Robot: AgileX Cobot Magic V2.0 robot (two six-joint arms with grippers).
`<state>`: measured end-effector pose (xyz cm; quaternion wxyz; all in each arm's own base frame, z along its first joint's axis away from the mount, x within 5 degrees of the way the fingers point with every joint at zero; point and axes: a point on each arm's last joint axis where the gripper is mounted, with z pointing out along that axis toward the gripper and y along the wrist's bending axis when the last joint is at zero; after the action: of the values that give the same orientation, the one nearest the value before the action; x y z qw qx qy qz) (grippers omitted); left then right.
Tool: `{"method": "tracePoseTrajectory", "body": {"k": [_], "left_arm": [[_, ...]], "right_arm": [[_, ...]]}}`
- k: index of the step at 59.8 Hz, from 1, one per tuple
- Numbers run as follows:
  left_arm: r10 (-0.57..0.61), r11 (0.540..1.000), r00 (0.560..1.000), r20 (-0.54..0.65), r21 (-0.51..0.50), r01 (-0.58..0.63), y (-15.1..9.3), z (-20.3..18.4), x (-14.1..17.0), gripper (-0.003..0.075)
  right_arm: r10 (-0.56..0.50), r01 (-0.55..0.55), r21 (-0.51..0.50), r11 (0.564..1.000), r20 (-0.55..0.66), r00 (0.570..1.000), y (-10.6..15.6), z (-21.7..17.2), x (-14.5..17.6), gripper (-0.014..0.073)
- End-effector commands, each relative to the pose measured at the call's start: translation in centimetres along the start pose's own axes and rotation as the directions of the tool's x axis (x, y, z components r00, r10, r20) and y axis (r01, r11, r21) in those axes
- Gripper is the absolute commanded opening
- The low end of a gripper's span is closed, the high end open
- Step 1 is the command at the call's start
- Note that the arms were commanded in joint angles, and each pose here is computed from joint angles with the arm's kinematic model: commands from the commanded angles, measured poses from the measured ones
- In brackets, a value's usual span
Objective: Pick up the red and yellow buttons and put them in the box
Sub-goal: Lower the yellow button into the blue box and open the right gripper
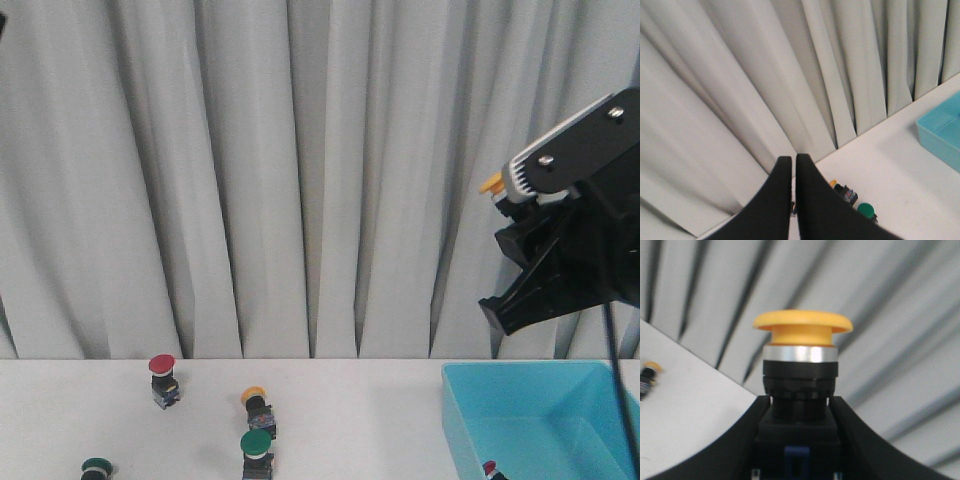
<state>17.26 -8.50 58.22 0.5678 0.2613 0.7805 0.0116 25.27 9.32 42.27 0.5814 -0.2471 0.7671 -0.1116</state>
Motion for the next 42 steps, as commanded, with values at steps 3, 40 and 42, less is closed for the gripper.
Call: {"method": "tracePoseTrajectory", "body": {"k": [3,40,42], "left_arm": [[-0.010,1.000,0.998,0.056,-0.023,0.011,0.4,-1.7,0.6,-0.0007],[0.058,0.998,0.976,-0.211,0.043,-0.050,-1.9,1.0,7.0,-0.0006],[0.059,0.998,0.975,-0.216,0.044,-0.051,-1.9,1.1,7.1,-0.0006]], "right_arm": [[0.126,-0.124,0.121,0.985,-0.010,0.992,-1.9,2.2,0.4,0.0100],[0.469,-0.549,0.108,0.829,-0.670,0.575,-4.6,15.7,19.2,0.0100],[0.458,-0.545,0.105,0.832,-0.683,0.569,-4.4,16.0,19.7,0.0100]]}}
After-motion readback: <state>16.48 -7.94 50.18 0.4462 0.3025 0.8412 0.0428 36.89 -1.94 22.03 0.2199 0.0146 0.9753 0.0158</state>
